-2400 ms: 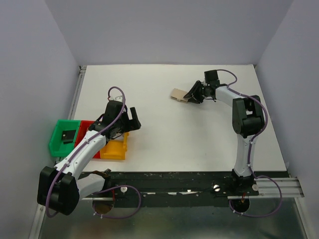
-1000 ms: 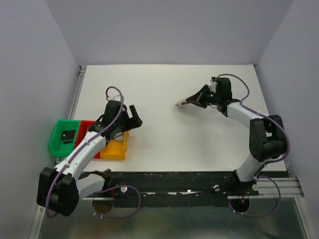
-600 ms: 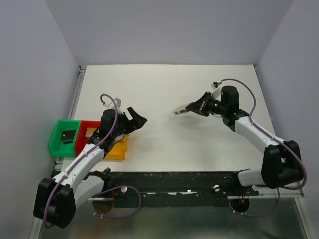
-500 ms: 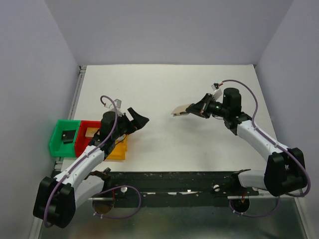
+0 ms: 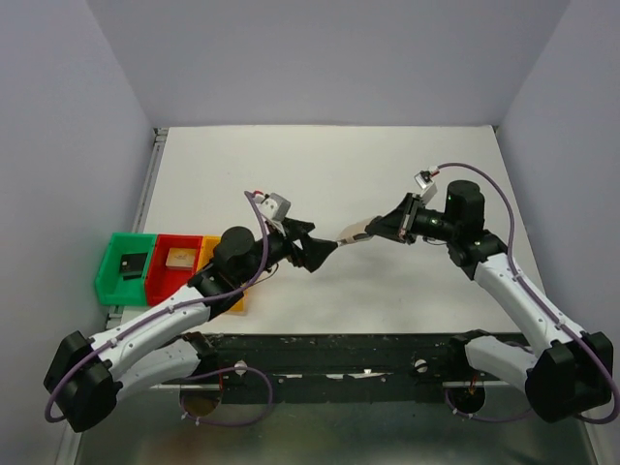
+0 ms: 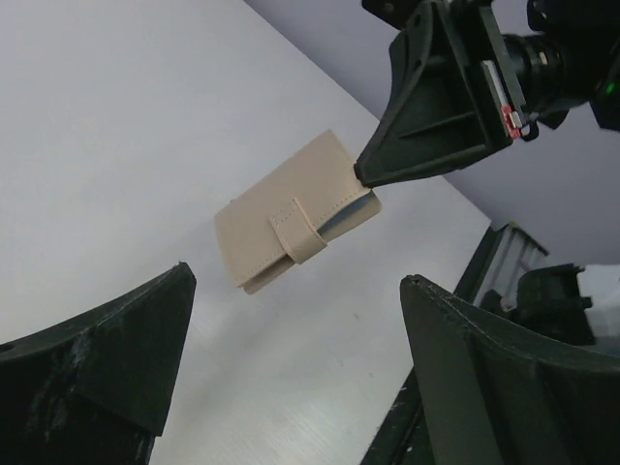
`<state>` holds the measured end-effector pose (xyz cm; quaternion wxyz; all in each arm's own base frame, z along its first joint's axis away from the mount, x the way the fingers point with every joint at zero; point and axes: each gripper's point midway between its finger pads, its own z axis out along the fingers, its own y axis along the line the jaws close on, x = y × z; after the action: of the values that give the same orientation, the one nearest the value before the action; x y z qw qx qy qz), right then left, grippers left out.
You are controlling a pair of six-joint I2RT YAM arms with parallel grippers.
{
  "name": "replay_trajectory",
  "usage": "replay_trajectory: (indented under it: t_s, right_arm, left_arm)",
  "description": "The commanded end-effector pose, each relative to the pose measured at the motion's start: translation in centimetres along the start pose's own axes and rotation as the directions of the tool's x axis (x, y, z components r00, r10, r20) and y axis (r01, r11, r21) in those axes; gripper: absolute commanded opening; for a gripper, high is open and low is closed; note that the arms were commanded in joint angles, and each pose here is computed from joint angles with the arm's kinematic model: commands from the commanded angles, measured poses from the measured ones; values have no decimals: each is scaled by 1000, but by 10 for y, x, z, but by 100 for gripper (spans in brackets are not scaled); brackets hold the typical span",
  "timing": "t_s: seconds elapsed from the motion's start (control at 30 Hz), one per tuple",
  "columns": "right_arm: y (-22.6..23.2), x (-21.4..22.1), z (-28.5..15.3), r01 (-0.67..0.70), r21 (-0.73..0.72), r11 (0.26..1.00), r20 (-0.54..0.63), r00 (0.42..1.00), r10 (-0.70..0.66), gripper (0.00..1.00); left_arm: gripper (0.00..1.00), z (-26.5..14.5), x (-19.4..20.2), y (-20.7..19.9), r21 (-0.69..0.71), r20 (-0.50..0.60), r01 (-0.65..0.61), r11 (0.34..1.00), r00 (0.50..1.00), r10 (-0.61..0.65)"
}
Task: Take the credit cards out of the card holder
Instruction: Remove the credit card from the card holder.
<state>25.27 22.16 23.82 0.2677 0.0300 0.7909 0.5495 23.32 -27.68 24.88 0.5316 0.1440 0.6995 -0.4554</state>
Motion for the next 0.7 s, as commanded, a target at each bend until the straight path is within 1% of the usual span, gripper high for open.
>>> replay_trajectory:
  t_s: [0.0, 0.1, 0.17, 0.23, 0.33, 0.4, 0.47, 0.53, 0.67]
  right_arm:
    - [15, 11, -9, -19, -4, 1000, -65, 998, 19, 0]
    - [19, 12, -13, -24, 0, 1000, -72, 997, 24, 0]
    - [21, 14, -15, -27, -1, 1000, -77, 997, 27, 0]
    - [23, 15, -16, -25, -1, 1000, -81, 996, 25, 0]
    - [26, 16, -19, -19, 0, 1000, -84, 996, 19, 0]
    - [28, 17, -21, -17, -3, 1000, -88, 996, 17, 0]
    - [29, 17, -21, -17, -5, 1000, -92, 996, 17, 0]
    - [32, 16, -22, -15, -9, 1000, -93, 996, 14, 0]
    - [32, 18, -22, -17, -12, 1000, -98, 995, 15, 0]
  left_arm:
    - [99, 5, -8, -12, -25, 34, -392, 920, 919, 392]
    - [99, 7, 0, -18, -12, 30, -558, 829, 829, 559]
    - [99, 8, 7, -26, 29, 57, -639, 769, 769, 636]
    - [99, 9, 13, -31, 52, 78, -704, 708, 710, 700]
    - [99, 13, 17, -34, 62, 101, -767, 638, 641, 761]
    - [99, 17, 18, -35, 68, 111, -791, 607, 611, 784]
    - [99, 22, 22, -40, 105, 119, -804, 585, 594, 796]
    - [99, 26, 24, -46, 133, 135, -808, 574, 588, 797]
    - [99, 34, 30, -55, 164, 148, -802, 574, 595, 790]
